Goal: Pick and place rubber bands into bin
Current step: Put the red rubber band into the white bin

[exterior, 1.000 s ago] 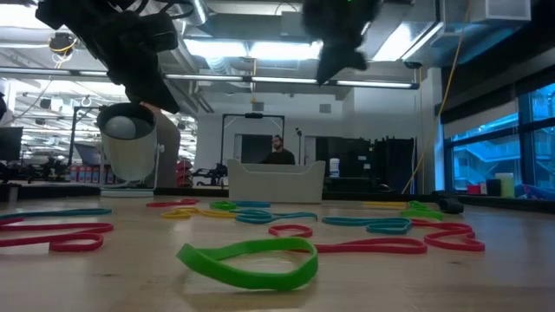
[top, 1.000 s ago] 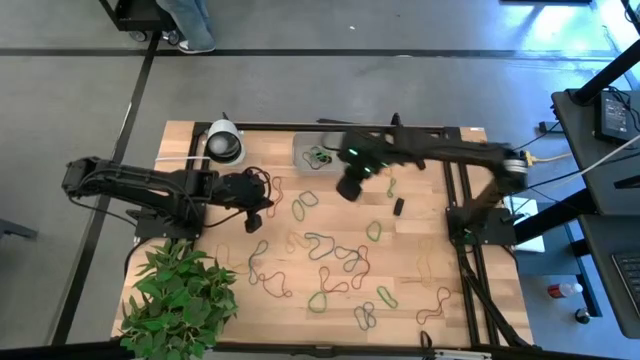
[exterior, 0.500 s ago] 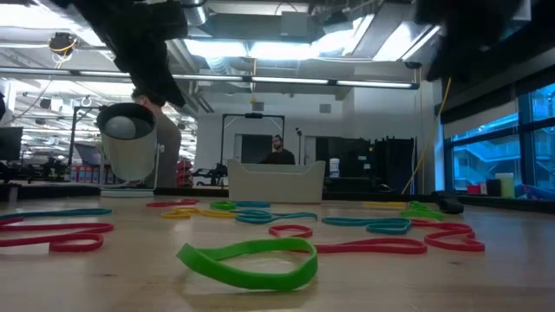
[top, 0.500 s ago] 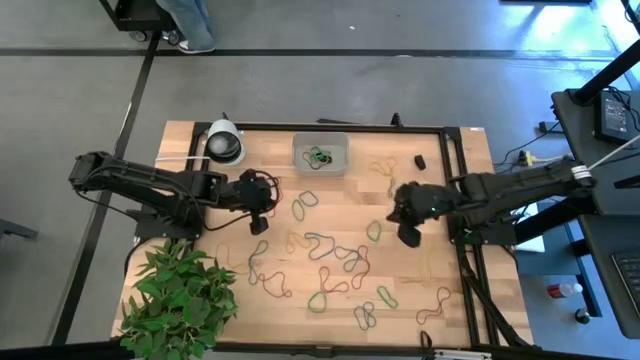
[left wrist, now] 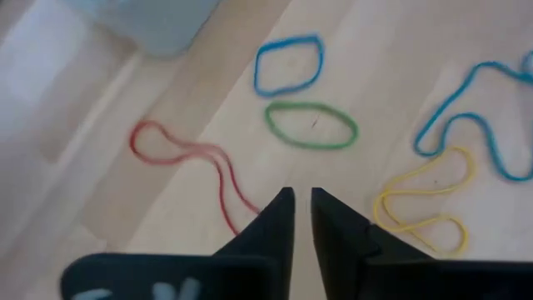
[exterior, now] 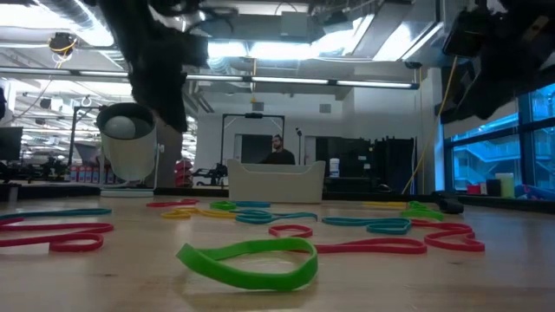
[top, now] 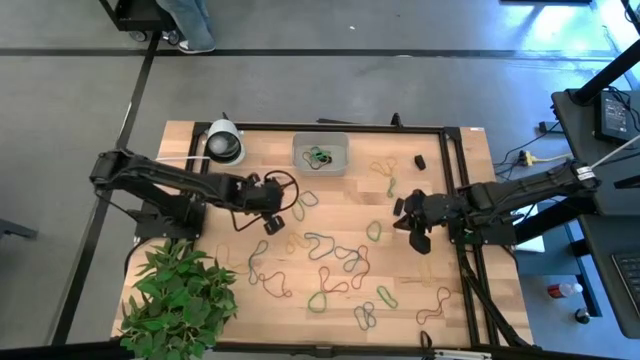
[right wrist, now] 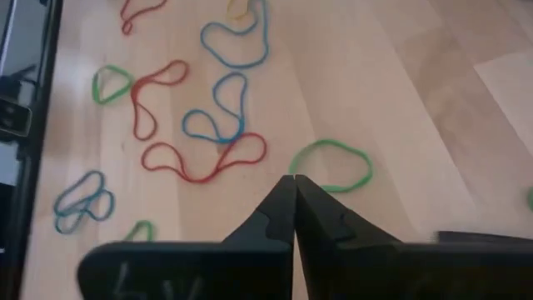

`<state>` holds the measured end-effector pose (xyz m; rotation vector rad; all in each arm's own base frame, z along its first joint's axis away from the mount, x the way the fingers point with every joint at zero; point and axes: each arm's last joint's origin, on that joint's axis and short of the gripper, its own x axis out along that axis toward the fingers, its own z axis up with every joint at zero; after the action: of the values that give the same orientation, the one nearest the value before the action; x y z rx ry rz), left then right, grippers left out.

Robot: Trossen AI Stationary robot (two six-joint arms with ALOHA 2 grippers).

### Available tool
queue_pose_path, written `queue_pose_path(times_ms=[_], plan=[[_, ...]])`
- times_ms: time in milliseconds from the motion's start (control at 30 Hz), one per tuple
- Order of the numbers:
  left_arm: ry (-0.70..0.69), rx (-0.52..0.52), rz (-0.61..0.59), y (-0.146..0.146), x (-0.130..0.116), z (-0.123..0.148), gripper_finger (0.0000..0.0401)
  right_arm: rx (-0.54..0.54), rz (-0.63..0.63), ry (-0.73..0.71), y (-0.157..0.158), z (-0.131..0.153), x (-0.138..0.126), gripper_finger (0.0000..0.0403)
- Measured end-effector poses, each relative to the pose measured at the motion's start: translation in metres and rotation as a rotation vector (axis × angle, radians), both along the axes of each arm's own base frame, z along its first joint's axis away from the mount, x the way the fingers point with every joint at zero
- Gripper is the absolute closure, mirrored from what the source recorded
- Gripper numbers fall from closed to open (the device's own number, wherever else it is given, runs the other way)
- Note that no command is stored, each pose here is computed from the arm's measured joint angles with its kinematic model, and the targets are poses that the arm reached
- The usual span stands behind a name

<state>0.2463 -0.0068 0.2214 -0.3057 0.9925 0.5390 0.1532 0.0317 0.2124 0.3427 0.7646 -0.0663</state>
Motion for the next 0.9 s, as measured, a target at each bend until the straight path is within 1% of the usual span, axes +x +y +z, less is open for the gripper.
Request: queue_pose_path(times_ms=[200,267,400,533,733,900], plan=[[0.075,-0.041,0.107,0.0,0.01,-0.024,0.0308,-0.035,0.036,-0.013,0.0,-0.001,0.001,0.0393],[0.108,-0.042,0.138,0.001,0.014,-0.034,0.0296,-0.038,0.039,-0.015,0.0,0.0,0.0,0.0393],[0.16,-0.049,0.243,0.008,0.018,-0.05,0.0279,-0.043,0.045,-0.019,0.0,0.0,0.0,0.0393],[0.203,-0.071,0.33,0.018,0.021,-0.065,0.0271,-0.05,0.053,-0.02,0.0,0.0,0.0,0.0393],[0.261,-0.089,0.45,0.031,0.024,-0.086,0.0269,-0.045,0.05,-0.02,0.0,0.0,0.0,0.0393],[0.274,-0.128,0.503,0.035,0.025,-0.092,0.0272,-0.02,0.042,-0.017,0.0,0.0,0.0,0.0393]])
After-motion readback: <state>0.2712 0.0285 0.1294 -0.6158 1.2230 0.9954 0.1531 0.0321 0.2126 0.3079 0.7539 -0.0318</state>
